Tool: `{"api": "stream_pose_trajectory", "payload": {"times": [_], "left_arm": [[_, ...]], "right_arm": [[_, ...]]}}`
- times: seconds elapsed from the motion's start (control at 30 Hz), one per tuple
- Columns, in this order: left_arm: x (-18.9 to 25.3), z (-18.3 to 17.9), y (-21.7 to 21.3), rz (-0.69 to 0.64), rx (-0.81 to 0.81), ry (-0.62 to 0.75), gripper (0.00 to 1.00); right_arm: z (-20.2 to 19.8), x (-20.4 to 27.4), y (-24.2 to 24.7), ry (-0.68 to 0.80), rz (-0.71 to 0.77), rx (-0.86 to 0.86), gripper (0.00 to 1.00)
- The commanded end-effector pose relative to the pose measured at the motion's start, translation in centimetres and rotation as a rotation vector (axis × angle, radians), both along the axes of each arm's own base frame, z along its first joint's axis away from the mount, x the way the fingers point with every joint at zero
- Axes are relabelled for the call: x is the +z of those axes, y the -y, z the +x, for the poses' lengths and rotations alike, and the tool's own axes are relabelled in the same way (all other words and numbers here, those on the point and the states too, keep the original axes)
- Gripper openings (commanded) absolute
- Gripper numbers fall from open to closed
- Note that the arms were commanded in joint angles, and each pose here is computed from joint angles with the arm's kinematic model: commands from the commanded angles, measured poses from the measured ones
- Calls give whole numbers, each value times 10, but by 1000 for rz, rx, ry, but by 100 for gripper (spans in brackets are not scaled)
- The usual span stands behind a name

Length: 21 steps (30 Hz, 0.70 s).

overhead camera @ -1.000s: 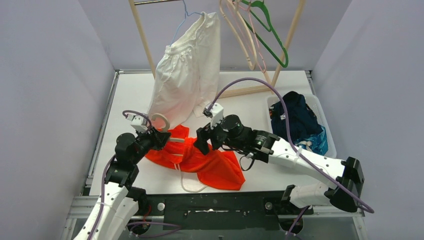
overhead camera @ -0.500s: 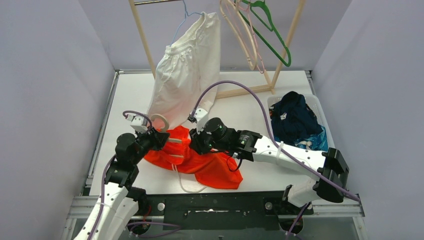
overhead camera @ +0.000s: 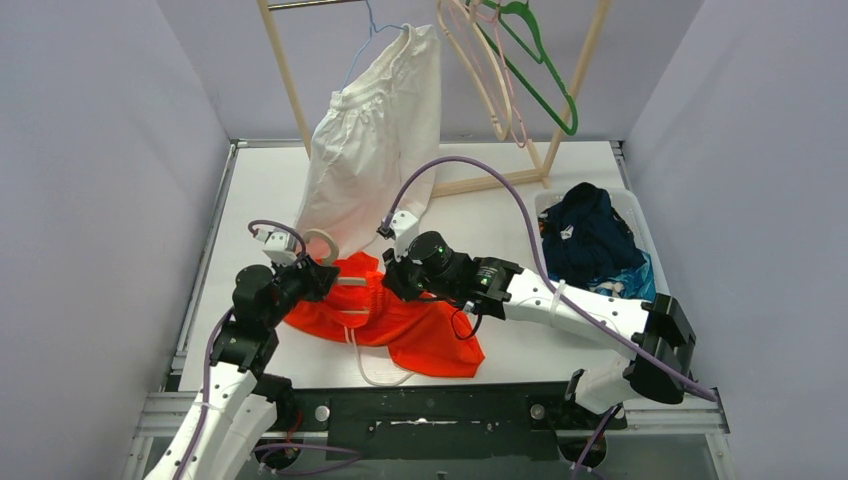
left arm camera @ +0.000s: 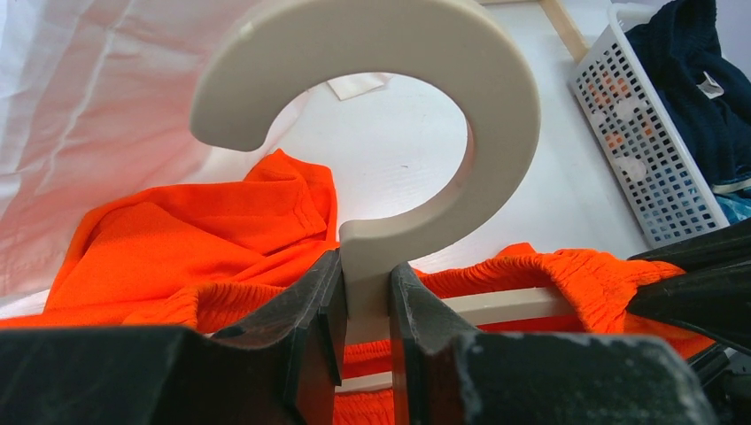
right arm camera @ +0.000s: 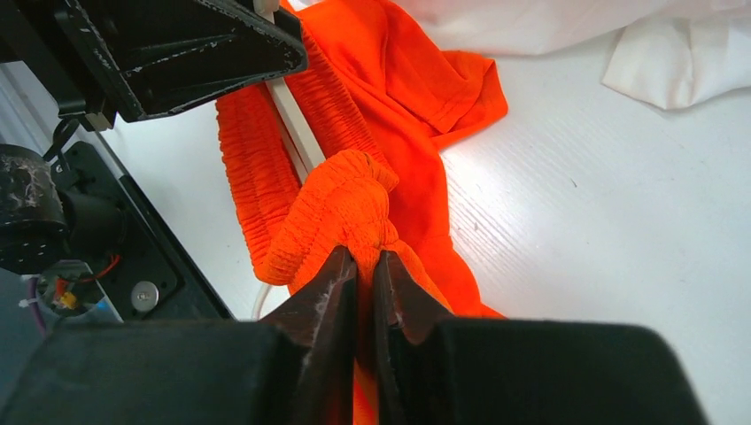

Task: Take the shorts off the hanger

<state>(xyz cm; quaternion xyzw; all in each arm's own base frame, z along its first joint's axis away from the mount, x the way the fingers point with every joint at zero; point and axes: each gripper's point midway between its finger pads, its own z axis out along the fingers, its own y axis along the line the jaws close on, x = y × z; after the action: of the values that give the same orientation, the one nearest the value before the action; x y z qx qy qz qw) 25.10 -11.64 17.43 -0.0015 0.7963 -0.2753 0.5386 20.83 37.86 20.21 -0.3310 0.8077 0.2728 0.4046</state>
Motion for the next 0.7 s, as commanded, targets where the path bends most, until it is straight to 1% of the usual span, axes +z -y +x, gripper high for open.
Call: {"api": "stream_pose_trajectory", "payload": {"times": [0.0, 0.07, 0.13, 0.23, 0.33, 0.4, 0.43, 0.5, 0.57, 0.67], "left_arm": [[28, 6, 1, -22, 5, 76, 0], [28, 6, 0, -18, 13, 75, 0], [27, 7, -2, -14, 23, 72, 0], [28, 8, -6, -4, 47, 66, 0], [30, 9, -10, 0, 72, 73, 0], [32, 9, -14, 3, 94, 81, 0], [33, 9, -16, 5, 107, 84, 0], [35, 10, -21, 8, 133, 93, 0], [36, 10, -23, 7, 142, 103, 0], [38, 10, -24, 6, 147, 110, 0]], "right_arm": [[14, 34, -7, 67, 94, -51, 0], [11, 38, -4, 77, 108, -46, 0], [16, 38, 5, 100, 102, -83, 0], [30, 32, 28, 129, 74, -184, 0], [48, 21, 62, 128, 55, -322, 0], [56, 26, 83, 135, 83, -395, 0], [56, 30, 90, 141, 110, -404, 0], [47, 39, 94, 146, 185, -348, 0], [34, 41, 92, 149, 224, -249, 1], [23, 37, 92, 143, 204, -182, 2]]}}
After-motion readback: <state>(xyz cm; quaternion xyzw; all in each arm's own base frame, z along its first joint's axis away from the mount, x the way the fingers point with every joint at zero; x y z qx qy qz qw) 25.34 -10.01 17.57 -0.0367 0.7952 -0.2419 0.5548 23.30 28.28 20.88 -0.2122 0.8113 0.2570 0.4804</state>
